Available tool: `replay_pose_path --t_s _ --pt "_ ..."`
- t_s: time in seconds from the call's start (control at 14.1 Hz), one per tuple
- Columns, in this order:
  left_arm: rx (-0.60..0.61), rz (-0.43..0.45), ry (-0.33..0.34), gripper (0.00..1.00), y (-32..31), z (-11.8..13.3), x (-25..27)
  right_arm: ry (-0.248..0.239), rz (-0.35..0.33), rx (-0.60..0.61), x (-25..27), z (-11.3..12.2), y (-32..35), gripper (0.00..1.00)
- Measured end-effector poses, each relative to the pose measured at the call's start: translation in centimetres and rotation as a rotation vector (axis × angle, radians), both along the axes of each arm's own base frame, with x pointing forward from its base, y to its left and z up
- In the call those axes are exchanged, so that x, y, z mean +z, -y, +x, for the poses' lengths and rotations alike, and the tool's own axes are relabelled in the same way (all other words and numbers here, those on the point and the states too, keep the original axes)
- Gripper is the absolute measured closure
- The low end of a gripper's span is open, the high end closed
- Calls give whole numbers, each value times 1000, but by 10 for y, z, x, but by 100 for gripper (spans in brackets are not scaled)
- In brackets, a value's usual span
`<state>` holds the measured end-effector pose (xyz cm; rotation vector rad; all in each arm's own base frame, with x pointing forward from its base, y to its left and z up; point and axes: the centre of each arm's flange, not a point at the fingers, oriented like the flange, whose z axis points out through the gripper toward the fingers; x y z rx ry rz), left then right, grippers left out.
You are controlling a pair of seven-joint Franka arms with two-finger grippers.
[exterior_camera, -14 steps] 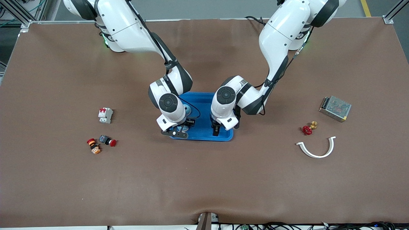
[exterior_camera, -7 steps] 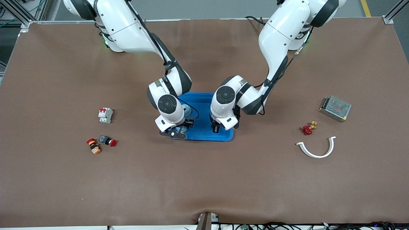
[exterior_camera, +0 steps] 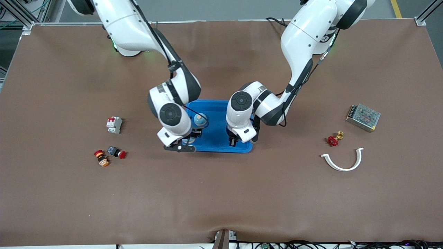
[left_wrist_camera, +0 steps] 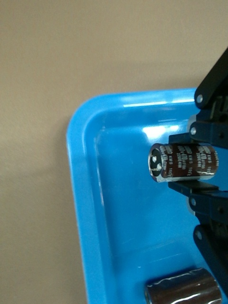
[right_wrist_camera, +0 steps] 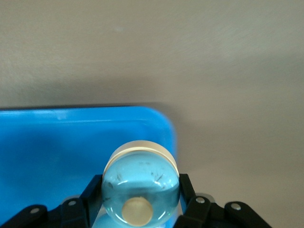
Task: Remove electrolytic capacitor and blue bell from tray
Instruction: 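Carry the bell toward the breaker while the left gripper lifts the capacitor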
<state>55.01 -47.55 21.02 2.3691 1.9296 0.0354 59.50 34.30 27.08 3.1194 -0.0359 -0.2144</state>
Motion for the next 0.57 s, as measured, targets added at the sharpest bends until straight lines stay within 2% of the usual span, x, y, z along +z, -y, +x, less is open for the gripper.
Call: replay_pose_path --t_s 0.28,0.57 --pt "-90 13 9 66 2 6 13 -60 13 159 78 33 120 31" --pt "-242 33 14 66 1 7 21 -65 -85 292 116 34 198 31"
